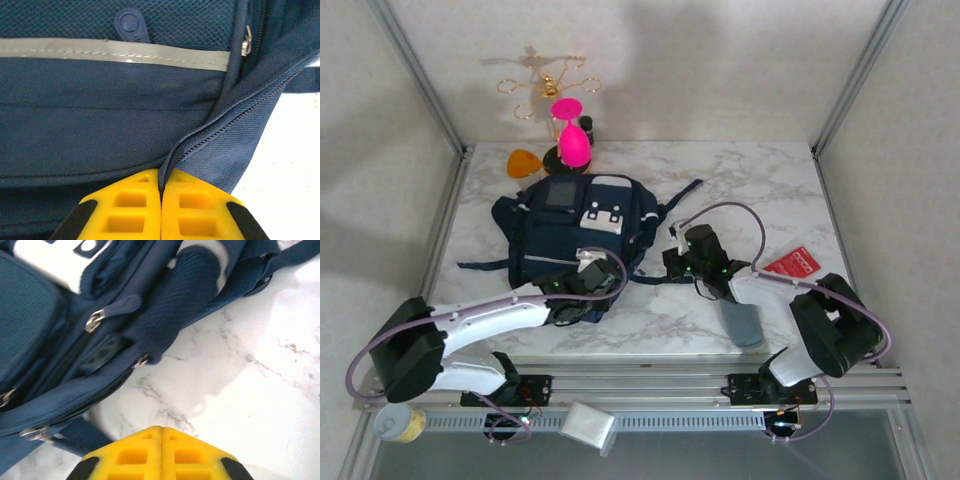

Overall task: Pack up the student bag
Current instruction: Zip the student bag at the center of the table.

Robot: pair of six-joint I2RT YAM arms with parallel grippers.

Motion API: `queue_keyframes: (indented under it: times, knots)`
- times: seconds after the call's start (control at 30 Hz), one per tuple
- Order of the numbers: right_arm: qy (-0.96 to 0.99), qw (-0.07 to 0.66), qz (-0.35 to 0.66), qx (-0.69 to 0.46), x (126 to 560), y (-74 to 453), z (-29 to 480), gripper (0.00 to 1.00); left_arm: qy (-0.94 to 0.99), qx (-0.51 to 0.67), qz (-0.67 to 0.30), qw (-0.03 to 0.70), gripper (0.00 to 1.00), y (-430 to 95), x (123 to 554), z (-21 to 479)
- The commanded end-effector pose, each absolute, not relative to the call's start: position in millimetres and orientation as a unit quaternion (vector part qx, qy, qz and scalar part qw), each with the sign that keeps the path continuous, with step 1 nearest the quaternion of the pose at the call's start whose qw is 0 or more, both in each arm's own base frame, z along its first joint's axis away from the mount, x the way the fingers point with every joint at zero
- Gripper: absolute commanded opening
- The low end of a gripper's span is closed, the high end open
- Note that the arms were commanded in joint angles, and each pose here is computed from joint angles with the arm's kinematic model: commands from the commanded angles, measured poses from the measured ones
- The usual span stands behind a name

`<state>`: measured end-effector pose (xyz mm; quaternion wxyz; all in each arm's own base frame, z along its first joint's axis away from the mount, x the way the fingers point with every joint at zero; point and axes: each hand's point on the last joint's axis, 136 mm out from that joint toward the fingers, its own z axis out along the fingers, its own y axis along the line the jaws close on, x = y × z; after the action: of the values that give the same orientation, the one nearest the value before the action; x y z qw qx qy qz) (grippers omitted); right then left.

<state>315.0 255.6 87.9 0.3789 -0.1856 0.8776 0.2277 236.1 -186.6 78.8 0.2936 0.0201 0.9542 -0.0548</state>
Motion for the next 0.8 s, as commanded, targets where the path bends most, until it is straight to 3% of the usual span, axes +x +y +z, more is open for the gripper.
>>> queue_keyframes:
  times: [0.0,0.17,0.27,0.37,0.57,0.77]
  knots:
    - [0.859,0.404,0.234,-0.208,329.2,269.5,104.0,0.00,0.945,-0.037,-0.021,0.324,0.00,-154.1,246.3,85.6]
    - [0.813,0.367,0.313,-0.326,273.8,311.0,104.8,0.01,0.941,-0.044,-0.040,0.333,0.00,-153.9,249.6,93.1]
    - [0.797,0.370,0.324,-0.350,253.1,317.7,94.0,0.20,0.941,-0.048,-0.044,0.333,0.00,-152.4,250.2,93.9]
    - [0.776,0.371,0.357,-0.365,242.2,324.1,89.3,0.31,0.941,-0.049,-0.038,0.333,0.00,-149.5,250.3,93.7]
    - [0.733,0.405,0.368,-0.404,241.3,336.0,88.8,0.45,0.941,-0.048,-0.043,0.333,0.00,-151.4,250.7,95.7]
    - [0.720,0.426,0.366,-0.408,251.7,343.3,79.4,0.50,0.940,-0.048,-0.046,0.334,0.00,-151.1,250.1,96.4]
